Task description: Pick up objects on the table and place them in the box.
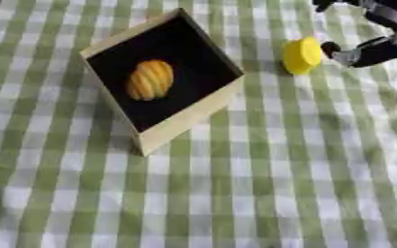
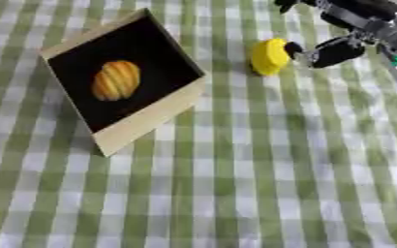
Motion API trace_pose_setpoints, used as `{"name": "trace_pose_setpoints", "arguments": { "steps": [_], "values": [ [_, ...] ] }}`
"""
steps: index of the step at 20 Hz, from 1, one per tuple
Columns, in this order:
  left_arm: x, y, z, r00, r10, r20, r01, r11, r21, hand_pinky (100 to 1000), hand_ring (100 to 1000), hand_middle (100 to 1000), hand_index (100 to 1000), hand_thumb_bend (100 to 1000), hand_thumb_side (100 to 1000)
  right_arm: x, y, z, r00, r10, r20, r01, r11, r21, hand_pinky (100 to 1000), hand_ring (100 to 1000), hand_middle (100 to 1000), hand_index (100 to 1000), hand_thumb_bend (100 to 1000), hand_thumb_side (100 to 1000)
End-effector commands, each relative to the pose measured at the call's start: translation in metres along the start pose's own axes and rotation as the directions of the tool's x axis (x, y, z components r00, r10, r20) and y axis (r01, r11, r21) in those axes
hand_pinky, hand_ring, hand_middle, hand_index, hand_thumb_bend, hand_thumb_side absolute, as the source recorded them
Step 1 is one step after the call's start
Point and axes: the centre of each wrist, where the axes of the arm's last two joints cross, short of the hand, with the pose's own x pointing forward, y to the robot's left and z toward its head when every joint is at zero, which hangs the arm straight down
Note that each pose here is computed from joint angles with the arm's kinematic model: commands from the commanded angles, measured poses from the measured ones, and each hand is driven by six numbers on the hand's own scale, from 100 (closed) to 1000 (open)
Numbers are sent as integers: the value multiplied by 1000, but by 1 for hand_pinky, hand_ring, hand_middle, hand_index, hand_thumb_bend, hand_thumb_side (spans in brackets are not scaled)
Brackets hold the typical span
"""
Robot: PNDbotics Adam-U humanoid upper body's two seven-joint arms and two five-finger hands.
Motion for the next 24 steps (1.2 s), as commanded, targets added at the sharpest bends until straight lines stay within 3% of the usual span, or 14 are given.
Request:
{"name": "trace_pose_setpoints", "arguments": {
  "steps": [1, 18, 24],
  "values": [
    [5, 1, -5, 1000, -15, 20, 15, 1000, -17, 767, 747, 797, 855, 100, 677, -8, -14, 3, 998, 57, -38, -58, 998, -29, 920, 911, 787, 931, 275, 100],
    [4, -1, -5, 1000, -21, 15, 22, 1000, -22, 771, 748, 801, 853, 100, 687, -11, -5, -5, 997, 63, -42, -63, 998, -12, 920, 910, 793, 933, 201, 163],
    [4, 1, -1, 999, -33, -4, 33, 999, -18, 772, 749, 802, 854, 100, 687, 1, -21, 0, 996, 92, 1, -92, 995, -36, 917, 908, 793, 935, 212, 100]
  ]
}}
